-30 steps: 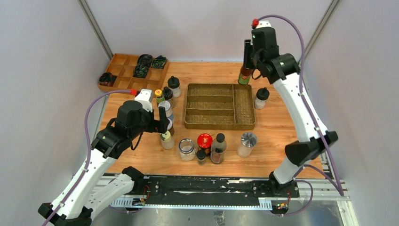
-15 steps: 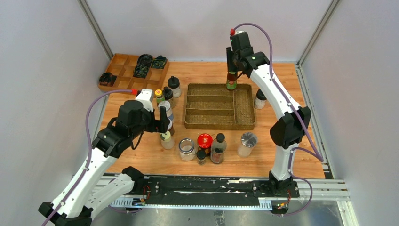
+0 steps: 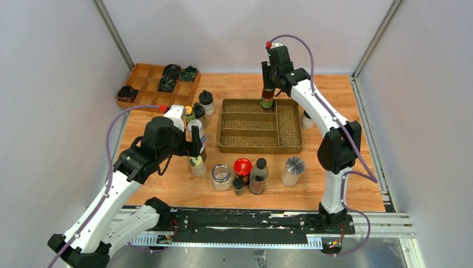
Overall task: Organize the condiment bottles
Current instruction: Place the bottle in the storage box.
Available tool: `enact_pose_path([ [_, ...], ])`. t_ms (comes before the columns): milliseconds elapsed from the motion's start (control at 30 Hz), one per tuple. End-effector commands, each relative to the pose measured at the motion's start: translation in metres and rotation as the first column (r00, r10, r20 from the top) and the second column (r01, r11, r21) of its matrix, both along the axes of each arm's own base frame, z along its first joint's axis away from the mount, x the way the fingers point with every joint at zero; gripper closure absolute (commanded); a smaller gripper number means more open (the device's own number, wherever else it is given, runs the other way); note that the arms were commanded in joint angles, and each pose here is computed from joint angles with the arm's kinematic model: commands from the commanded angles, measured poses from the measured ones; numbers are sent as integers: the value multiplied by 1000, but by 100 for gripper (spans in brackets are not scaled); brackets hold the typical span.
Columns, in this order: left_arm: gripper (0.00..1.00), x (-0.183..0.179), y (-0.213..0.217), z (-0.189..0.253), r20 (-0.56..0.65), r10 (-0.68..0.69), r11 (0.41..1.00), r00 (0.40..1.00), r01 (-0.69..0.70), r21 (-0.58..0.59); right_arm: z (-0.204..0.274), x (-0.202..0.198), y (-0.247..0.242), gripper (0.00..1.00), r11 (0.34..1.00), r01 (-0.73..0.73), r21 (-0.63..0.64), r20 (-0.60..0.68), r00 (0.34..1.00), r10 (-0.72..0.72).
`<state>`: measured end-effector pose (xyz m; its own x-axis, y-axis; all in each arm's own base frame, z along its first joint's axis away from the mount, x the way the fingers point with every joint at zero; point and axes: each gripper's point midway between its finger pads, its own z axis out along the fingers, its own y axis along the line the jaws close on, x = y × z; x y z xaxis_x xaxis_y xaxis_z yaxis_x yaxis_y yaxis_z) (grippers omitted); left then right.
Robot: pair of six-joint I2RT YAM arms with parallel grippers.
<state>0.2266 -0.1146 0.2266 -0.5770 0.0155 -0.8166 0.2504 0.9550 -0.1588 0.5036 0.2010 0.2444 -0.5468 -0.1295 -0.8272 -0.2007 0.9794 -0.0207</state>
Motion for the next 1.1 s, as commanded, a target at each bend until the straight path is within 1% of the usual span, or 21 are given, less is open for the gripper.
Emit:
enact_pose_path([
  [0,1,1,3,-3,-7,2,1000,1000,-2,23,15,8,16,100,999,-24,45,87,996,20],
  [333,1,-1,4,-10,-18,1,1000,1000,-1,27,-27,0,9,100,1000,2,18,34,999,-2],
  [500,1,-3,5,-11,-16,2,1000,1000,-2,25,-35,-2,7,99,1000,20,11,21,1000,-20],
  [567,1,-3,5,-10,-14,1,1000,1000,-1,23,-35,-2,6,97,1000,23,10,21,1000,-23],
  [600,1,-3,4,-9,-12,1,1000,1000,-1,22,-34,-3,6,94,1000,23,11,22,999,-23],
  [633,1,-3,5,-9,-11,1,1000,1000,0,22,-32,-3,6,88,1000,24,11,23,999,-24],
  [667,1,-3,5,-8,-9,0,1000,1000,0,21,-31,-4,5,78,1000,28,8,23,999,-28],
  [700,1,-3,5,-8,-7,1,1000,1000,-1,21,-28,-6,4,71,1000,31,6,25,999,-31],
  [767,1,-3,5,-7,-5,-2,1000,1000,2,21,-20,-7,2,62,999,32,3,35,999,-32],
  [967,1,-4,-1,-6,-24,-33,999,999,33,14,14,-15,-3,45,1000,14,-12,79,997,-13],
  [1067,1,-4,0,-4,-16,-25,1000,1000,25,10,33,-20,-6,39,1000,5,-17,105,994,-3],
])
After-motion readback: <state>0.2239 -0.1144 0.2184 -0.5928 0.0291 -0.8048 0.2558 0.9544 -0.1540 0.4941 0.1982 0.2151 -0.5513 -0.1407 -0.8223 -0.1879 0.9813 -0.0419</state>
